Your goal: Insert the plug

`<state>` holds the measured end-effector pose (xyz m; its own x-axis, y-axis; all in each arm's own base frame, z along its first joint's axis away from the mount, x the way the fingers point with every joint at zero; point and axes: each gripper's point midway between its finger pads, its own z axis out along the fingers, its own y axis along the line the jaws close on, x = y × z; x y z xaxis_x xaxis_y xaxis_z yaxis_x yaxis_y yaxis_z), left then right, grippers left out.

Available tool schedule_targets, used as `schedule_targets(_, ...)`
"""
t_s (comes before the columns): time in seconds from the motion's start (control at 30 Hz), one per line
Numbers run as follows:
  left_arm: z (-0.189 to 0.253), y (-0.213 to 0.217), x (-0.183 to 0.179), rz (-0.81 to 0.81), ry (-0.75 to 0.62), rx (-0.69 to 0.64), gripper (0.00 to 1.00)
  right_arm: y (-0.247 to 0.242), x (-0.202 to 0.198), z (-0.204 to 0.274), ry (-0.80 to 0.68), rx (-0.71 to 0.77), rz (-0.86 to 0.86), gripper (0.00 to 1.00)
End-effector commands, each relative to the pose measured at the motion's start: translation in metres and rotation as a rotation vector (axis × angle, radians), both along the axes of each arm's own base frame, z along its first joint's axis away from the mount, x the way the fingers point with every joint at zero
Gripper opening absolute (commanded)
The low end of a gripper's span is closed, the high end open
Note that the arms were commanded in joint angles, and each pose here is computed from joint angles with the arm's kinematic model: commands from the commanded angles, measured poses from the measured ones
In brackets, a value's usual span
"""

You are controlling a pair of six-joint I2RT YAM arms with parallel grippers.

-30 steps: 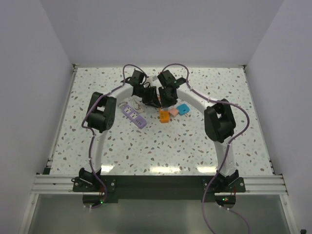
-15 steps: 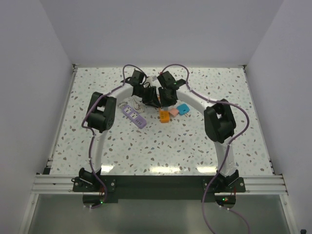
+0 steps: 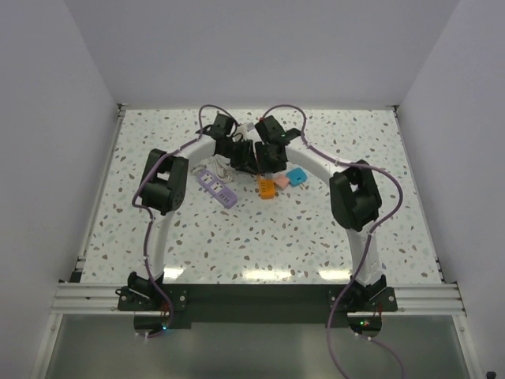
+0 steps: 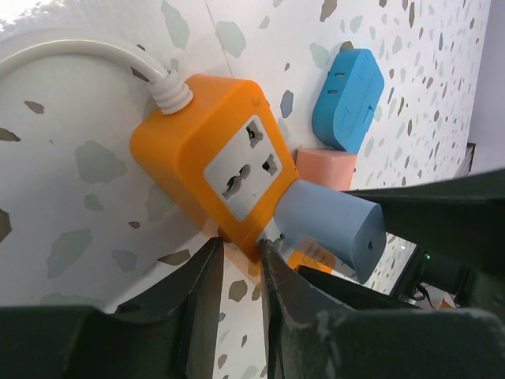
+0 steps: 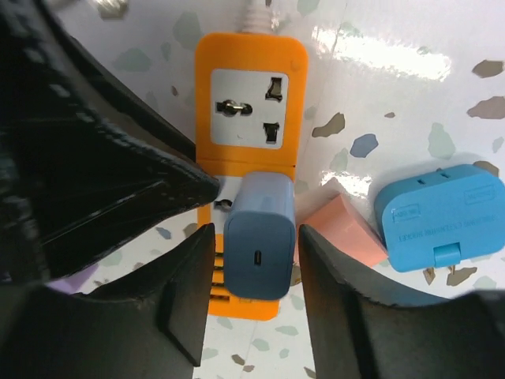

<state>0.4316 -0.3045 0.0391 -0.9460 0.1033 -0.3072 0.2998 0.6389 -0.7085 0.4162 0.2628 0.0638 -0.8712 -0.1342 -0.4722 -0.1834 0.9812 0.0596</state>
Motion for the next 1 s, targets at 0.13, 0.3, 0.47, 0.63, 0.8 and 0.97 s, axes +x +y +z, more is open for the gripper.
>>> schedule_targets(0.13, 0.001, -0.008, -0.004, -0.028, -0.032, 0.028, 0.28, -0.011, -0.010, -0.012, 0.108, 0.001, -0.024, 0.67)
schedule_targets(0.3, -0.001, -0.006, -0.003, -0.023, -0.035, 0.045, 0.28, 0.004, 0.014, 0.051, -0.040, 0.135, -0.018, 0.79)
schedule_targets(0.47, 0.001, -0.005, -0.002, -0.020, -0.045, 0.050, 0.28, 0.003, 0.017, 0.096, -0.121, 0.205, -0.022, 0.81)
schedule_targets(0.63, 0.008, -0.003, 0.002, -0.015, -0.072, 0.061, 0.28, -0.035, 0.018, 0.120, -0.173, 0.252, -0.115, 0.82)
schedule_targets(0.8, 0.029, 0.000, 0.012, 0.004, -0.137, 0.087, 0.36, -0.086, 0.025, 0.103, -0.160, 0.170, -0.184, 0.82)
schedule_targets(0.97, 0.060, 0.005, 0.017, 0.023, -0.206, 0.090, 0.60, -0.104, 0.019, 0.077, -0.103, 0.057, -0.178, 0.82)
